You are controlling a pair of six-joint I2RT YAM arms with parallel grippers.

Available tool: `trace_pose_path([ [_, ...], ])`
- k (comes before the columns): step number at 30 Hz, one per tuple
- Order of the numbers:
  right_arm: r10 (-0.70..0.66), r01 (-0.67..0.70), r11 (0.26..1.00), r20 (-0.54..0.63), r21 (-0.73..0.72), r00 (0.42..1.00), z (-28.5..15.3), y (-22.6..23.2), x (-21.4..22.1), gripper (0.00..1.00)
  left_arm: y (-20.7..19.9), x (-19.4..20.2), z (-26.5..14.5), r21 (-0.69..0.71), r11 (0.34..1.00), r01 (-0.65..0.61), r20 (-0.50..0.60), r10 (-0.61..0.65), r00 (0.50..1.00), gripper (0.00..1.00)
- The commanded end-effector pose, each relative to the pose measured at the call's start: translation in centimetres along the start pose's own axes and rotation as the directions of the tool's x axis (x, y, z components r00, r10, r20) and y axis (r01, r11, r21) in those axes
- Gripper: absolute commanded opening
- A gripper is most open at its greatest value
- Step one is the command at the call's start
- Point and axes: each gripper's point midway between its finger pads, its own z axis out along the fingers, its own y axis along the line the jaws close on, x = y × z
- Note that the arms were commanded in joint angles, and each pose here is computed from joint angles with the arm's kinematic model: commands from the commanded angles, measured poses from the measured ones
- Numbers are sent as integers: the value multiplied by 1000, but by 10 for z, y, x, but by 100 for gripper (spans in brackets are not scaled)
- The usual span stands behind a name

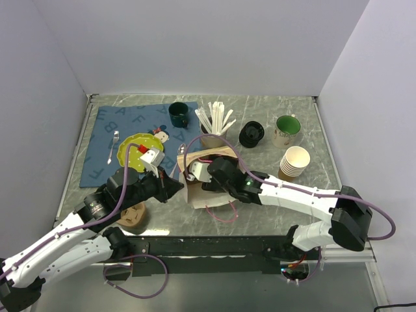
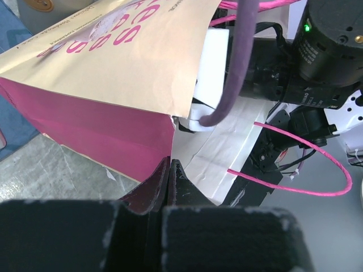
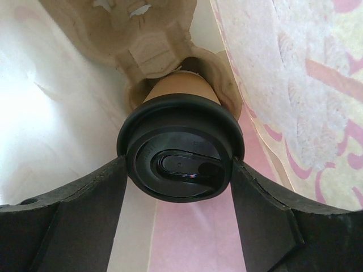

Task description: Pack the takeout coffee

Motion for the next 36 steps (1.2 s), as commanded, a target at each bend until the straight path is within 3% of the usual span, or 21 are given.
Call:
trace_pose_path([
  [1, 85, -85, 996, 14, 35, 996, 7, -7, 0, 51, -5, -2, -2, 30, 1000, -8, 12, 7, 1000, 1],
  [36, 167, -164, 985, -58, 61, 984, 28, -11, 19, 66, -4, 3, 1, 35, 999, -5, -2, 5, 1000, 1],
])
